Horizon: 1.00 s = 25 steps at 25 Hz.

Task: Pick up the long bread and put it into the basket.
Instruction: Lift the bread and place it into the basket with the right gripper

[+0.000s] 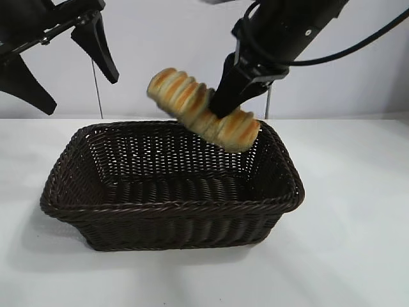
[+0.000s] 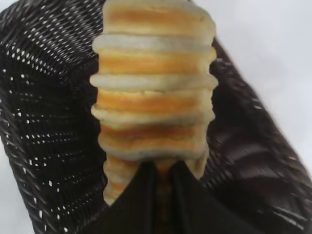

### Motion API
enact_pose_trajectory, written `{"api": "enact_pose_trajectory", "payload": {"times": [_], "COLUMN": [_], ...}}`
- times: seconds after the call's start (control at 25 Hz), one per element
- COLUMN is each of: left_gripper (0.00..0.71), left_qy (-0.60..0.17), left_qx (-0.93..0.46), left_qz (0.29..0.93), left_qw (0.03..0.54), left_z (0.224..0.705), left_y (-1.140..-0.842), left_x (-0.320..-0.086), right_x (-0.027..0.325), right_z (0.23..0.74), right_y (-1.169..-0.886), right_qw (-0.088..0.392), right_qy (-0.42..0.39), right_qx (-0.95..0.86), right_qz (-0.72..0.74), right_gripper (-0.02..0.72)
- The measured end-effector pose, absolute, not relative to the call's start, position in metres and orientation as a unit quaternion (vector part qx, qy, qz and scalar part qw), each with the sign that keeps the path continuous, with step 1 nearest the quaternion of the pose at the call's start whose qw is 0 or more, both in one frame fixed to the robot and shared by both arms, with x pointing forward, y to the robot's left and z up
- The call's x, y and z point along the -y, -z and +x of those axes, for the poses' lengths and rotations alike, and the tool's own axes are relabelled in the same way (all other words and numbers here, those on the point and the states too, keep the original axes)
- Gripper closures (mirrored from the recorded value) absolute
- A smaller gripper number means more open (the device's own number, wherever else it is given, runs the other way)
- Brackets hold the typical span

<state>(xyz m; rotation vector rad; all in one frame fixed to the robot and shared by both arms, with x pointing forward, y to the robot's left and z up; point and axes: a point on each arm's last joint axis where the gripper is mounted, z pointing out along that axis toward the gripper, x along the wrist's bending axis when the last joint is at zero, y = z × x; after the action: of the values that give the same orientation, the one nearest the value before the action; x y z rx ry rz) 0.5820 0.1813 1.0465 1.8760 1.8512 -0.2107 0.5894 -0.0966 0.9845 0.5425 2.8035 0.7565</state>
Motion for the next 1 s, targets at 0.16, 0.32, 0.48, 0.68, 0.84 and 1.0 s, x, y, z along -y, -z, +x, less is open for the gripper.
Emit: {"api": "enact_pose_trajectory", "payload": {"times": [0.16, 0.32, 0.48, 0.68, 0.84, 1.0], "left_gripper": [0.061, 0.061, 0.061, 0.061, 0.061, 0.061], "left_qy": [0.077, 0.077, 0.076, 0.076, 0.076, 0.075], "left_qx": [-0.679, -0.679, -0.679, -0.679, -0.679, -0.679], "left_qz": [0.688, 0.687, 0.687, 0.687, 0.687, 0.687], "left_qw": [0.247, 0.247, 0.248, 0.248, 0.248, 0.249], "left_z": [0.582, 0.582, 0.582, 0.582, 0.582, 0.583], "left_y": [-1.047, -1.047, -1.047, -1.047, -1.047, -1.047], "left_x": [-0.181, -0.181, -0.181, -0.181, -0.181, -0.181], "right_x": [0.095, 0.095, 0.094, 0.095, 0.095, 0.095], "right_z": [0.594, 0.596, 0.598, 0.6, 0.6, 0.599], "right_y": [-0.971, -0.962, -0.955, -0.955, -0.955, -0.957], "right_qw": [0.093, 0.088, 0.084, 0.092, 0.091, 0.09], "right_qy": [-0.249, -0.243, -0.237, -0.238, -0.239, -0.24], "right_qx": [-0.945, -0.947, -0.948, -0.945, -0.943, -0.943], "right_qz": [0.188, 0.19, 0.193, 0.205, 0.211, 0.214], "right_gripper": [0.652, 0.652, 0.652, 0.587, 0.318, 0.159]}}
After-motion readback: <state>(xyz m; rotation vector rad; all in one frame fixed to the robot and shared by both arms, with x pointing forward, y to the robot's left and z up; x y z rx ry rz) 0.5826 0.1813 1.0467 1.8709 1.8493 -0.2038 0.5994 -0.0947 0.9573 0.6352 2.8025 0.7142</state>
